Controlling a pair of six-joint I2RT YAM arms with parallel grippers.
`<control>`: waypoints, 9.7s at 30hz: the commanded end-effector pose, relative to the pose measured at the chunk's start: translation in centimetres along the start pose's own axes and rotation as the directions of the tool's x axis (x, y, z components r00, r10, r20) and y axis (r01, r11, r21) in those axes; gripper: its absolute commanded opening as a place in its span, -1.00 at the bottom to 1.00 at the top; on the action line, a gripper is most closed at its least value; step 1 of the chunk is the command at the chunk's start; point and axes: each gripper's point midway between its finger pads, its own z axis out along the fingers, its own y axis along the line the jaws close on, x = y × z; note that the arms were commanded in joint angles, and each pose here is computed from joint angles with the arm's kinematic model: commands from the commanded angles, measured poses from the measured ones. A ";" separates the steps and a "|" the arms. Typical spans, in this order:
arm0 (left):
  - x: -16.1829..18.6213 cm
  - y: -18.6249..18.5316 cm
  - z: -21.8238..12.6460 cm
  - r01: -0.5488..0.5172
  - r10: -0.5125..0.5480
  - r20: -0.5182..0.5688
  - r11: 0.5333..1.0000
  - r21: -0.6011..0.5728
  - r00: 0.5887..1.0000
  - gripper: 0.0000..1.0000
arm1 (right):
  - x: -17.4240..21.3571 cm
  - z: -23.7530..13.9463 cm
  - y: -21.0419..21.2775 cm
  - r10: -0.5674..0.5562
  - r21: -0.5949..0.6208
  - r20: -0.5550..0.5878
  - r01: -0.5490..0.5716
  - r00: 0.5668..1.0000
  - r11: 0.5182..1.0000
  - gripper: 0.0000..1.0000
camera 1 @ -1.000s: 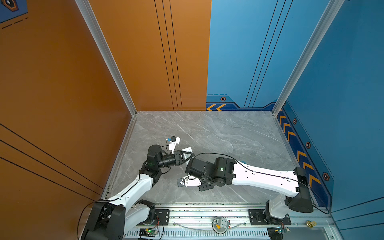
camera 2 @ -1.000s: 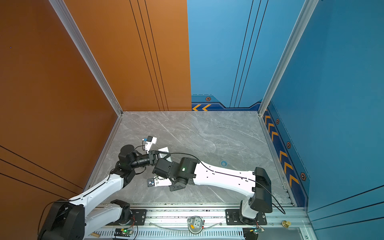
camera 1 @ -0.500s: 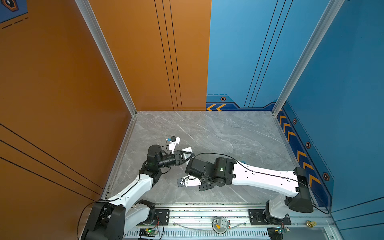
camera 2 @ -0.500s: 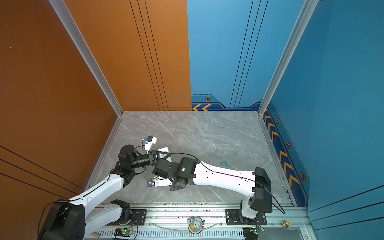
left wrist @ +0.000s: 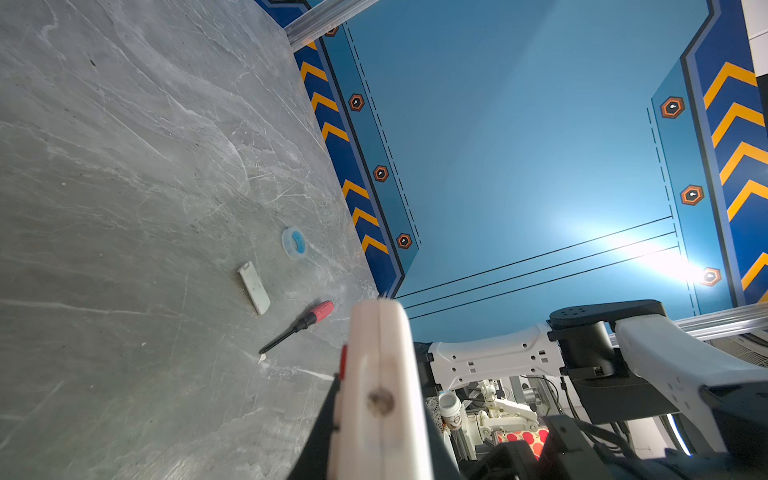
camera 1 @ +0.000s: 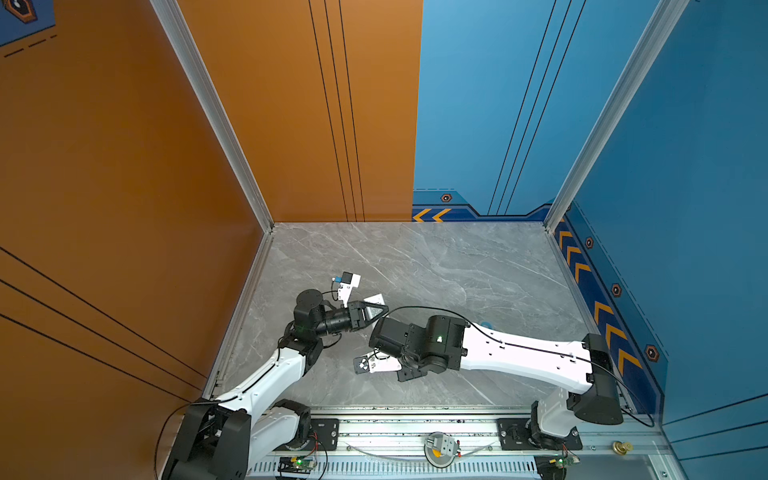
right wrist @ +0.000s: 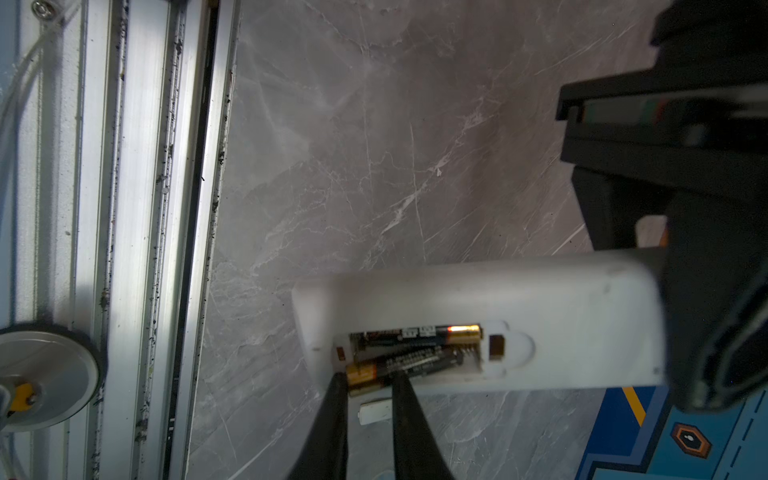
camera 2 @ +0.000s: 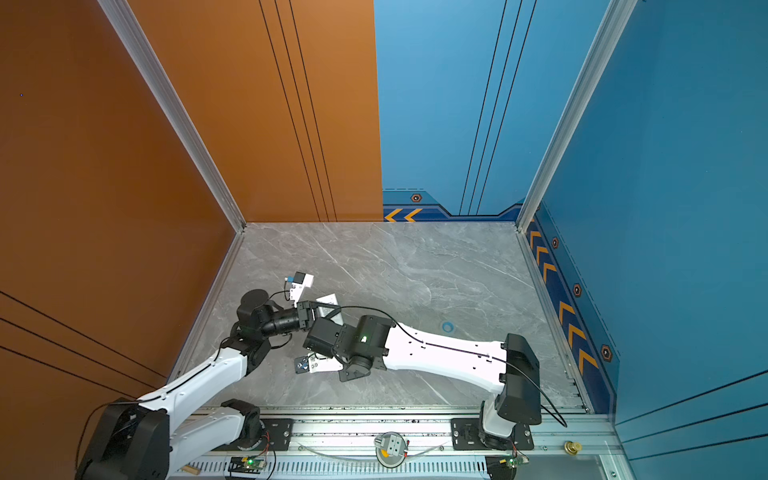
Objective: Load the batteries into the remote control
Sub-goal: 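Press the second battery down into the compartment with the right gripper fingers, then lift the right gripper off the remote and draw it back, then move the open right gripper over the white battery cover on the table, then lower the right gripper and close it on the white battery cover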
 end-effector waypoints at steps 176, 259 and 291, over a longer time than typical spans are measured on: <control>-2.9 1.8 -3.4 -0.042 0.071 0.253 0.992 -0.118 0.965 -1.00 | 21.1 7.0 -5.4 0.995 0.319 -0.044 -0.943 0.084 0.094 1.00; -2.8 1.4 -3.7 -0.061 0.087 0.258 0.992 -0.110 0.962 -1.00 | 23.8 16.1 -1.8 0.971 0.252 -0.238 -0.967 -0.038 0.024 -0.35; -2.8 1.3 -3.8 -0.059 0.086 0.261 0.992 -0.109 0.962 -1.00 | 23.5 15.2 -2.4 0.977 0.255 -0.212 -0.965 0.002 0.058 -0.57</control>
